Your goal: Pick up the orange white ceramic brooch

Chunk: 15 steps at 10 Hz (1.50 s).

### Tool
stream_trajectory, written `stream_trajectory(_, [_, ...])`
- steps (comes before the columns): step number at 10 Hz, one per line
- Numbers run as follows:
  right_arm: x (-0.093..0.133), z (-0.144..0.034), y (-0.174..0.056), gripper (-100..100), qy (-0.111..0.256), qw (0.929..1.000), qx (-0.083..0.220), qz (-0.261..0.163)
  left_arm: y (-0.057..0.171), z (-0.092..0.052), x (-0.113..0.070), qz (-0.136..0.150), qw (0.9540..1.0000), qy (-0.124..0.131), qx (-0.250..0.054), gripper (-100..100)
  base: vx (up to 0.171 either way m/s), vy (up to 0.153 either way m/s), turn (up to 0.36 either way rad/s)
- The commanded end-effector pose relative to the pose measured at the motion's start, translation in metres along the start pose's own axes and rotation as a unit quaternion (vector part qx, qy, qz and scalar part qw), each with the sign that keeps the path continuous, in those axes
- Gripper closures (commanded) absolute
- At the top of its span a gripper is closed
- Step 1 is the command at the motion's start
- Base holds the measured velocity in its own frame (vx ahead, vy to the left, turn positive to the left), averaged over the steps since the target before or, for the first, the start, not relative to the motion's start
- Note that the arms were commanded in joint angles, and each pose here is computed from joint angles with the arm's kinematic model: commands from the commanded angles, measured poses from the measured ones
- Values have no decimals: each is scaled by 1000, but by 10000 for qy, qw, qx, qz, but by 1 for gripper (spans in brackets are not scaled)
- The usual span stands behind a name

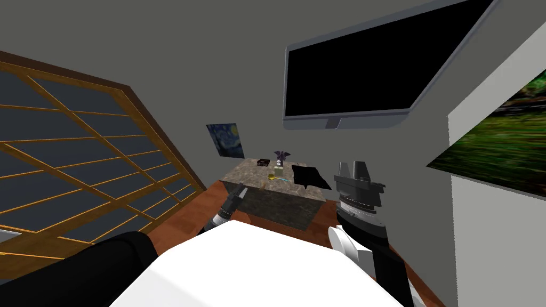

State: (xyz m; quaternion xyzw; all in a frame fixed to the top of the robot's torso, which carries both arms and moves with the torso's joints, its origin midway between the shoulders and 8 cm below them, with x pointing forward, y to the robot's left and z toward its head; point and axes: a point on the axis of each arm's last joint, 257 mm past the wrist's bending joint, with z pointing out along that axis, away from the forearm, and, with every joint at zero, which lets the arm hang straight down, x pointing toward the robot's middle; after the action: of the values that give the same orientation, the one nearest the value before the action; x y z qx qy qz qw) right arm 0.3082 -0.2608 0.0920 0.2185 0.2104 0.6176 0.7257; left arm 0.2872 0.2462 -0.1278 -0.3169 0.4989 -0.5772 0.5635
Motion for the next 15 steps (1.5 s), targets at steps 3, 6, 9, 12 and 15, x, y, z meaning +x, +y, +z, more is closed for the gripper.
stream_trajectory(3, [0, 0, 0, 0, 0, 10000, 0, 0, 45, -46, 7, -400, 9951, 255, -867, -100, -47, -35, -178])
stream_trajectory(6, [0, 0, 0, 0, 0, 10000, 0, 0, 65, -73, 11, -537, 9884, 488, -1333, -100, -42, -30, -132])
stream_trajectory(9, [0, 0, 0, 0, 0, 10000, 0, 0, 98, -131, 13, -892, 9694, 621, -2200, -100, -44, -40, -186])
stream_trajectory(12, [0, 0, 0, 0, 0, 10000, 0, 0, 111, -165, 14, -994, 9544, 834, -2690, -100, -35, -44, -166])
stream_trajectory(15, [0, 0, 0, 0, 0, 10000, 0, -1, 129, -230, 11, -1264, 9221, 909, -3543, -100, -32, -46, -193])
